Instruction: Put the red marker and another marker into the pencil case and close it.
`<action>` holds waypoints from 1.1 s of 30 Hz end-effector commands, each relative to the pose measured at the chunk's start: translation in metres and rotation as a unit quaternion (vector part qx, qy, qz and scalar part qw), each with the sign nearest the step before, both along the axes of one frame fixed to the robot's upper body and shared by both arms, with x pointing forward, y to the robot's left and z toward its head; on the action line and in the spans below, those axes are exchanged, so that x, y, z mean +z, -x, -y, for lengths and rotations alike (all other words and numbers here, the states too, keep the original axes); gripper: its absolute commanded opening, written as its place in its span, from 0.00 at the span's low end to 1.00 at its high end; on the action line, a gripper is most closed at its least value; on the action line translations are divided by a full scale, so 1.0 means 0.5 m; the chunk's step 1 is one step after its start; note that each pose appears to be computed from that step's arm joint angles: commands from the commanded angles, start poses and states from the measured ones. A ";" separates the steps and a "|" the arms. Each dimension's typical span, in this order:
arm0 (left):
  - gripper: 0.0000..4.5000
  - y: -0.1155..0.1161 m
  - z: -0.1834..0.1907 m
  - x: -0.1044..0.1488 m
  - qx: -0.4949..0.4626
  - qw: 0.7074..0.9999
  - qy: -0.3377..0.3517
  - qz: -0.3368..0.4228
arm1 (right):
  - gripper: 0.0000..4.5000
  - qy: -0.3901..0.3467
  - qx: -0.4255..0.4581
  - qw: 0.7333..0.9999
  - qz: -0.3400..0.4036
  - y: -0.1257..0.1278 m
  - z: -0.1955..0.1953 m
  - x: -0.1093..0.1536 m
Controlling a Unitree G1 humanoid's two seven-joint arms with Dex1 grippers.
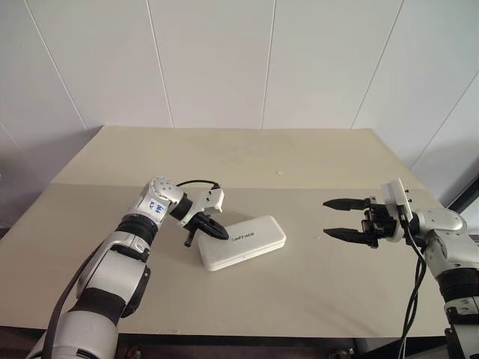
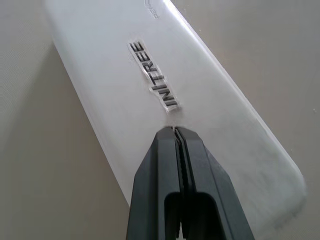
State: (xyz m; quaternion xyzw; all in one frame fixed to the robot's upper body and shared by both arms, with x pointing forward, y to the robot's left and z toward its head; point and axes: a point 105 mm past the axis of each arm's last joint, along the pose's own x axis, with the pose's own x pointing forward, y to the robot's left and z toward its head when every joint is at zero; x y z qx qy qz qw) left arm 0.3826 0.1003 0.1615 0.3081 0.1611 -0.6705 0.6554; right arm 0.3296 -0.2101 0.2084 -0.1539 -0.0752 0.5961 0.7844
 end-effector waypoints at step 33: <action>0.99 0.160 -0.248 0.090 0.042 0.956 0.239 0.164 | 1.00 0.001 -0.005 1.000 0.028 0.057 0.016 0.023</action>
